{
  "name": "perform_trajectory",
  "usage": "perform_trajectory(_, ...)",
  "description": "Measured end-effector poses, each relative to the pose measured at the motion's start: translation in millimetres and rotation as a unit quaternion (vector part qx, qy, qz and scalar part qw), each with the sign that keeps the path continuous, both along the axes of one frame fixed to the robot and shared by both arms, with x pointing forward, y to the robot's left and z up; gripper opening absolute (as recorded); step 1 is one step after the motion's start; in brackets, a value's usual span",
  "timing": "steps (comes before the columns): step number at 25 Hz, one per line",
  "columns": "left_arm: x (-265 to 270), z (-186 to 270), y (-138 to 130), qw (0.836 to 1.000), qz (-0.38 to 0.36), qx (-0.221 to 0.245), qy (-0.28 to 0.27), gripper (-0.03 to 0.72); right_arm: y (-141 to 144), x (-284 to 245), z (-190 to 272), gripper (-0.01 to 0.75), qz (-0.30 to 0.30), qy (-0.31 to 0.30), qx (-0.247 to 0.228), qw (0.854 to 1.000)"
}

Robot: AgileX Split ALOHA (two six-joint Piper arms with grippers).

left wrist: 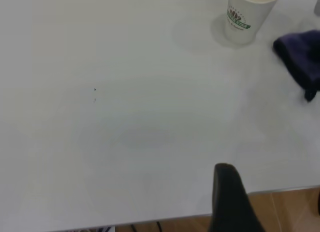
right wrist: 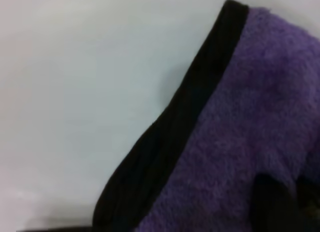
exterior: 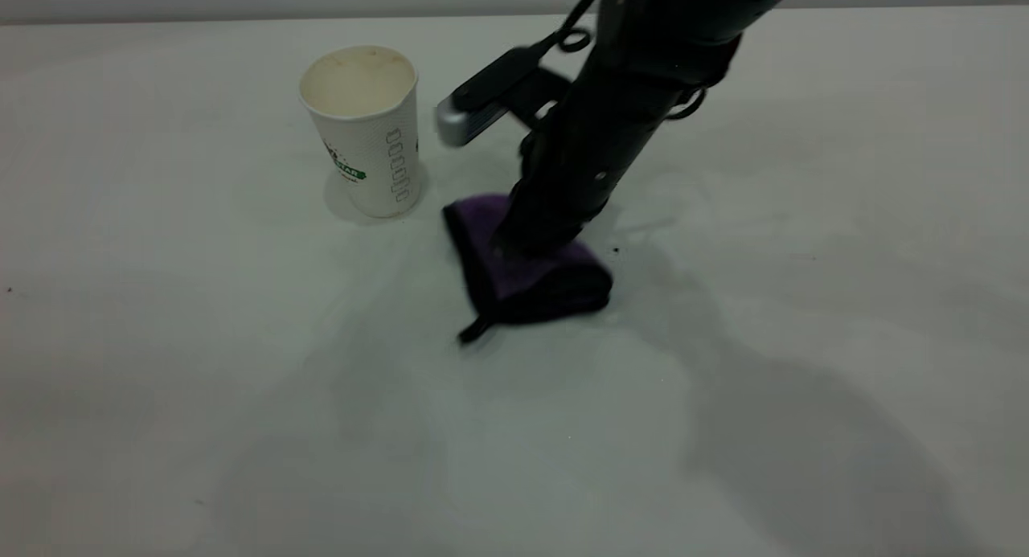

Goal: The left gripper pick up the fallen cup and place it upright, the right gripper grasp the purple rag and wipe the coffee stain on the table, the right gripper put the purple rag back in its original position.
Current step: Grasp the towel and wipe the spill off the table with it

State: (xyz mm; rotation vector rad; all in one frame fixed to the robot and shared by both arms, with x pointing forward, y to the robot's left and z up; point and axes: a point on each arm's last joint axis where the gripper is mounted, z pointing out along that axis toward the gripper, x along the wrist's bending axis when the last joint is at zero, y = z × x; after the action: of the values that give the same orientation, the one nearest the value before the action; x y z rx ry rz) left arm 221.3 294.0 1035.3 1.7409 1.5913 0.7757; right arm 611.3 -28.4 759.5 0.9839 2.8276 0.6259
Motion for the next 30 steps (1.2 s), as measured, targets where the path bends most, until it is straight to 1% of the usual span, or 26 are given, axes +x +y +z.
perform_trajectory(3, 0, 0, 0, 1.0, 0.0, 0.0, 0.0, 0.482, 18, -17, 2, 0.037, 0.052, 0.037, -0.003, 0.998)
perform_trajectory(6, 0, 0, 0, 1.0, 0.0, 0.0, 0.0, 0.482, 30, -22, 4, 0.038, 0.079, 0.039, -0.002, 0.996)
perform_trajectory(10, 0, 0, 0, 1.0, 0.0, 0.0, 0.0, 0.482, 33, -16, 5, 0.039, 0.071, 0.015, 0.004, 0.997)
perform_trajectory(15, 0, 0, 0, 1.0, 0.0, 0.0, 0.0, 0.482, 20, 1, 5, 0.044, 0.038, -0.012, 0.009, 0.999)
perform_trajectory(18, 0, 0, 0, 1.0, 0.0, 0.0, 0.0, 0.482, 3, 18, 6, 0.046, 0.005, -0.036, 0.011, 0.999)
perform_trajectory(22, 0, 0, 0, 1.0, 0.0, 0.0, 0.0, 0.482, -27, 39, 6, 0.049, -0.035, -0.047, 0.011, 0.998)
perform_trajectory(27, 0, 0, 0, 1.0, 0.0, 0.0, 0.0, 0.482, -77, 65, 7, 0.053, -0.095, -0.047, 0.009, 0.994)
perform_trajectory(30, 0, 0, 0, 1.0, 0.0, 0.0, 0.0, 0.482, -114, 78, 7, 0.066, -0.137, -0.031, 0.011, 0.99)
